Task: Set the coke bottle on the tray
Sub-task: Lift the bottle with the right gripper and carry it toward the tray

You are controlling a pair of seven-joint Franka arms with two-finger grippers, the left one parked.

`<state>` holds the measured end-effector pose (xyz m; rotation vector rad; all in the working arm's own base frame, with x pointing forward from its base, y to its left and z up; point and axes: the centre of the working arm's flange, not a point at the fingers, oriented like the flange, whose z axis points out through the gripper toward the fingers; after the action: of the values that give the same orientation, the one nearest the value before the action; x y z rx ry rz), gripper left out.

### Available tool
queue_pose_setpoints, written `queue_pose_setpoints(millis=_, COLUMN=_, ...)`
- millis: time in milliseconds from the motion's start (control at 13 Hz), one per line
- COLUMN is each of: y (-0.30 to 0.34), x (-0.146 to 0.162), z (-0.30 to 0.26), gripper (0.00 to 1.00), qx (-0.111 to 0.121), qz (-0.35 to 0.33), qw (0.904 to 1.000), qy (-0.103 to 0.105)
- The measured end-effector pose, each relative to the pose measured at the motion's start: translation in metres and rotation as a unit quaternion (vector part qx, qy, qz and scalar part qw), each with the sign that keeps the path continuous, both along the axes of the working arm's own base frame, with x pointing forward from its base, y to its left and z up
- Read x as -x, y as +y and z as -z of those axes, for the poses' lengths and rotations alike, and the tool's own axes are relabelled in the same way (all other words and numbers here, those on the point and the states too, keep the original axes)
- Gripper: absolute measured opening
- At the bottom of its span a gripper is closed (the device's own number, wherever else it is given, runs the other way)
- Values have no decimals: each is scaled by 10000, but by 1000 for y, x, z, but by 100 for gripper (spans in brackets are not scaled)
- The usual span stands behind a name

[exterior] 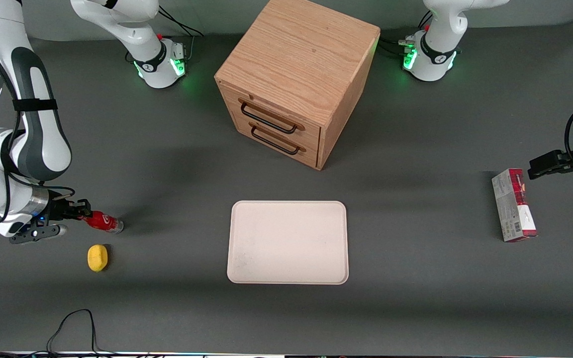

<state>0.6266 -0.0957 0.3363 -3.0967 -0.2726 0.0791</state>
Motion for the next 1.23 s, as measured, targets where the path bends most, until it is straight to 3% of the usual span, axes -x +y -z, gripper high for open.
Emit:
queue_pose_setpoints(millis=231, y=5, x=-5, z=-73, gripper=31, qx=-142, qz=-45, qw=9987, qy=494)
queue_pose_setpoints(millis=462, y=10, x=6, z=-185, gripper=31, qx=-170, qz=-70, qw=9970, qy=745)
queue_pose_setpoints(millis=692, y=11, x=34, z=-257, gripper=31, qx=-62, qz=-66, qw=9958, qy=908)
queue_pose_setpoints(millis=1000, y=40, x=40, z=-271, gripper=31, qx=44, qz=294, qw=9950, qy=950)
queue_pose_setpoints(millis=1231, y=149, x=17, z=-251, gripper=31, qx=245, qz=902, qw=9905, qy=1004)
